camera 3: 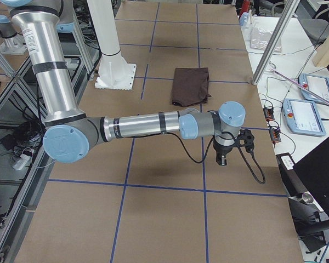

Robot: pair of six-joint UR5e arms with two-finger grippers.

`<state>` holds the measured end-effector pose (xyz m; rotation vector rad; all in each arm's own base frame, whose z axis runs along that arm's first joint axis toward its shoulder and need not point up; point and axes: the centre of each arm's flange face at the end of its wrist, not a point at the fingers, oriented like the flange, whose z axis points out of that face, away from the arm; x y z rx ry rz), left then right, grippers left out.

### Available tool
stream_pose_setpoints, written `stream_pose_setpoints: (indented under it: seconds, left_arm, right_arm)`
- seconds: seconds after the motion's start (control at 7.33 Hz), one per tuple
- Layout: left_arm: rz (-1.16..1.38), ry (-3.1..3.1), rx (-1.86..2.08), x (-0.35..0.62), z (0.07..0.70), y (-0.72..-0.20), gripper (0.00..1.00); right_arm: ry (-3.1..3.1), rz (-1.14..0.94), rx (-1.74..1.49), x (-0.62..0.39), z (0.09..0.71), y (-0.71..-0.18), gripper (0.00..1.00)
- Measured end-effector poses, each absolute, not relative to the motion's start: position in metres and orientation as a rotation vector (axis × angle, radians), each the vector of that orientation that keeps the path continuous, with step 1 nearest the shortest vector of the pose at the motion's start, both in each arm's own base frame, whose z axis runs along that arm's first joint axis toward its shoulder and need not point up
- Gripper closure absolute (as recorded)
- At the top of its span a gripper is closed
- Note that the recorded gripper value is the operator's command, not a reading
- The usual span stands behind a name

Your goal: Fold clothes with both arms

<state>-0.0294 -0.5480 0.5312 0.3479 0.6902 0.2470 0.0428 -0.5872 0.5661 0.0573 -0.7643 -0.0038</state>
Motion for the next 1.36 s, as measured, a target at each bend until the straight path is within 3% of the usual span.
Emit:
stream_pose_setpoints:
  seconds: [0.55, 1.36]
  left_arm:
    - [0.154, 0.755, 0.142, -0.049, 0.588, -0.495, 0.0]
    - [0.16, 0.762, 0.128, -0.047, 0.594, -0.488, 0.0]
  right_arm:
    - [-0.775, -0.029, -0.044, 0.052, 0.586, -0.529, 0.0]
    - [-0.776, -0.02, -0.075, 0.048, 0.599, -0.523, 0.0]
